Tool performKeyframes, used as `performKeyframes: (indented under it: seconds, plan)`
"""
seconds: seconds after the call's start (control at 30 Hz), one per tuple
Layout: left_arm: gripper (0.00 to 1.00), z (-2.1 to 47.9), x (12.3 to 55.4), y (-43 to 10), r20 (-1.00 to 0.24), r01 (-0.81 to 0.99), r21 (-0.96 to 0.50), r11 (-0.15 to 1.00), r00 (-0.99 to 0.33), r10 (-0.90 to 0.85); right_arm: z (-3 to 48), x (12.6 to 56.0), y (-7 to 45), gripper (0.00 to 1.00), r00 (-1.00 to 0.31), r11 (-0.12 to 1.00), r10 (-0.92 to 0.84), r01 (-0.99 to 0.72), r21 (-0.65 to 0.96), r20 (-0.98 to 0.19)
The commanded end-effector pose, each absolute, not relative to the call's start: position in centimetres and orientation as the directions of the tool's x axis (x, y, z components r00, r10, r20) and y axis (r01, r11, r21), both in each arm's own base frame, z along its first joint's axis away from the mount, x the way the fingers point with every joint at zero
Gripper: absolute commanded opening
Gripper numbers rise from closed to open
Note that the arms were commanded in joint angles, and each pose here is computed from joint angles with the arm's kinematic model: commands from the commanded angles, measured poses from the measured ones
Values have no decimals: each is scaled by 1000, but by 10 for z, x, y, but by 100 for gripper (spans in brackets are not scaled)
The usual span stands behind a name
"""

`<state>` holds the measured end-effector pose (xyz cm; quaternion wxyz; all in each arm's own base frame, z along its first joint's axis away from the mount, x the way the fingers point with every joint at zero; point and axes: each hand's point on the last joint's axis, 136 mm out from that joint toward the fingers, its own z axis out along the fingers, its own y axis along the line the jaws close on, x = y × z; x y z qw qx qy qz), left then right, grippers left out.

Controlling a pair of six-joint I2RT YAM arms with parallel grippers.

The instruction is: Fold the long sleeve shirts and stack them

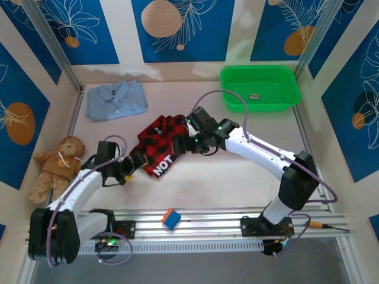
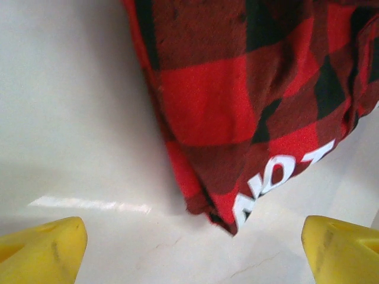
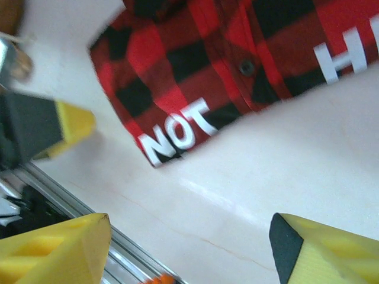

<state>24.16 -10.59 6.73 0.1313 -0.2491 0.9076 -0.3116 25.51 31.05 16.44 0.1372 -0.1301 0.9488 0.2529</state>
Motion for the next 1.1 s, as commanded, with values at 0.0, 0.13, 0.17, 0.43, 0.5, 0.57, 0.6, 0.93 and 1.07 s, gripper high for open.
performKeyframes:
  seconds: [0.0, 0.13, 0.17, 0.43, 0.5, 0.57, 0.6, 0.93, 1.07]
  plan:
    - [91, 65, 268, -110, -101, -387, -665, 639, -801, -590, 154, 246, 293, 73, -912, 842, -242, -367, 395, -331]
    - [88, 57, 288, -116, -106, -391, -675, 626, -788, -607, 139, 277, 266, 73, -927, 873, -202, -316, 371, -316]
    - [88, 55, 293, -118, -104, -393, -671, 628, -789, -605, 139, 288, 263, 72, -926, 876, -194, -312, 368, -323]
    - [85, 38, 322, -125, -108, -407, -644, 648, -790, -604, 106, 389, 275, 63, -892, 893, -278, -377, 248, -356]
    - [84, 39, 330, -128, -114, -400, -649, 647, -789, -603, 95, 411, 276, 62, -882, 900, -304, -390, 195, -361]
    - [84, 38, 336, -132, -113, -393, -649, 652, -797, -594, 82, 427, 275, 61, -874, 904, -329, -401, 146, -357]
    - [84, 39, 339, -134, -114, -391, -648, 654, -799, -591, 74, 434, 275, 60, -870, 904, -344, -409, 124, -353]
    - [83, 47, 359, -154, -147, -334, -610, 718, -843, -517, 10, 417, 280, 53, -888, 898, -398, -429, 103, -230]
    - [83, 51, 362, -149, -177, -312, -563, 765, -859, -480, 10, 393, 275, 52, -920, 913, -349, -377, 154, -180]
